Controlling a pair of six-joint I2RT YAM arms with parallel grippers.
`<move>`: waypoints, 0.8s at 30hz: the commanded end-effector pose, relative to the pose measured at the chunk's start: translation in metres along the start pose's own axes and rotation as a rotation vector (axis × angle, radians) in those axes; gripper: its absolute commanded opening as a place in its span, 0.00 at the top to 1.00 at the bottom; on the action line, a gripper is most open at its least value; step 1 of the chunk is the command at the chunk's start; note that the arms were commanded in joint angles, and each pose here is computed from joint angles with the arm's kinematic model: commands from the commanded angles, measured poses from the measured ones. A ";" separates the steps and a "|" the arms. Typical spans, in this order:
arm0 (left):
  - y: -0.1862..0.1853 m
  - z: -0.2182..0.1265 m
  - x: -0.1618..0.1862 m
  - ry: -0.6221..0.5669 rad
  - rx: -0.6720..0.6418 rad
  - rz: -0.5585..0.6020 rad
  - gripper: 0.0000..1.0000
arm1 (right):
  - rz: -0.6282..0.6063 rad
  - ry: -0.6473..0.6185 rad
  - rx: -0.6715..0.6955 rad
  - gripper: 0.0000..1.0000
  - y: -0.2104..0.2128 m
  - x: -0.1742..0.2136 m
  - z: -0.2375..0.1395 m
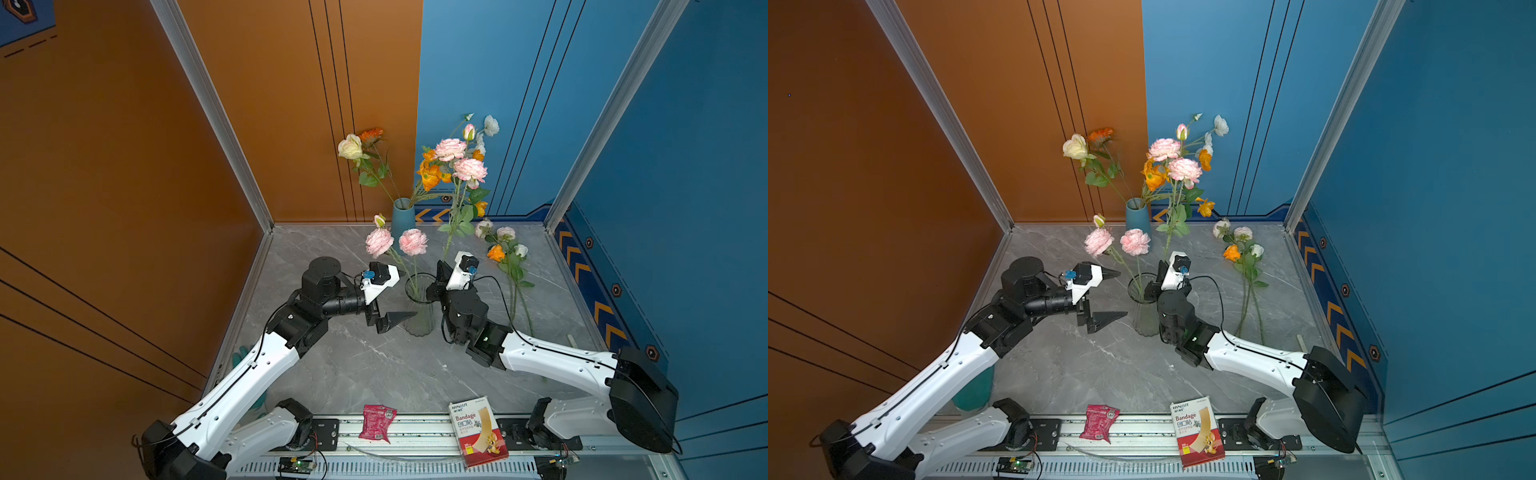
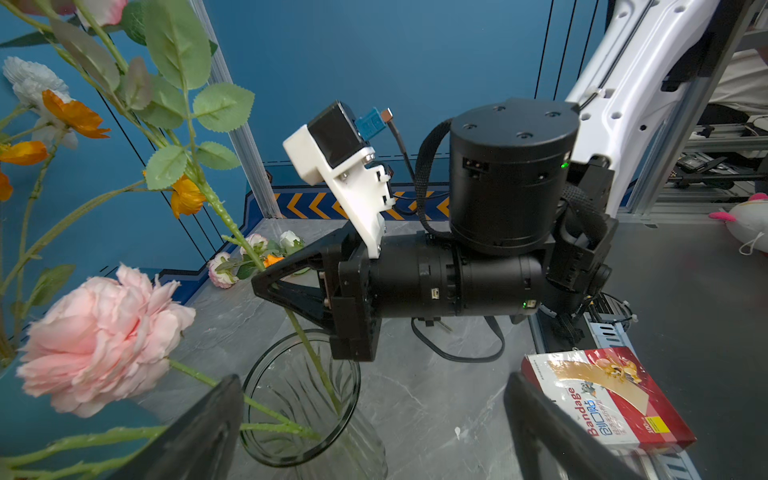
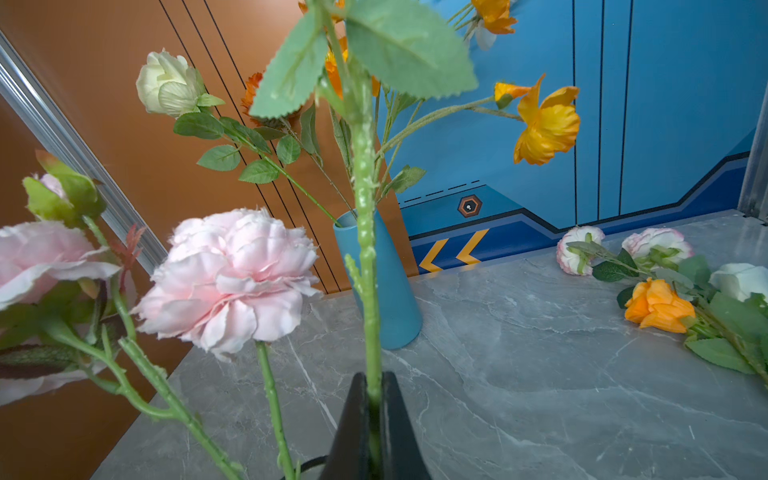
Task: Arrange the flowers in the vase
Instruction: 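Carry the pink rose over the glass vase with the right gripper, then lower the rose stem into the glass vase and open the right gripper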
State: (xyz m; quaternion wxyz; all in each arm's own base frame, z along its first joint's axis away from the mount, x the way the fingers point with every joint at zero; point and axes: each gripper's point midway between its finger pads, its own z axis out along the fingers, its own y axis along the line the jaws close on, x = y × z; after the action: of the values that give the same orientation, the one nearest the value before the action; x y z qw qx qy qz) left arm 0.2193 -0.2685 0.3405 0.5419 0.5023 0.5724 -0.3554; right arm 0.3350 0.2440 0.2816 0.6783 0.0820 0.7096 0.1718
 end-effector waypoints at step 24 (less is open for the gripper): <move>-0.005 -0.001 -0.003 -0.017 0.029 -0.003 0.02 | -0.029 0.064 -0.024 0.65 0.008 0.020 -0.013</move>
State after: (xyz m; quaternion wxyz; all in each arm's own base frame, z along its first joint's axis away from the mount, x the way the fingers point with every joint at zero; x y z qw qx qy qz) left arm 0.2184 -0.2689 0.3407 0.5412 0.5034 0.5711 -0.3571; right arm 0.3267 0.2600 0.2630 0.6581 0.0730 0.7266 0.1837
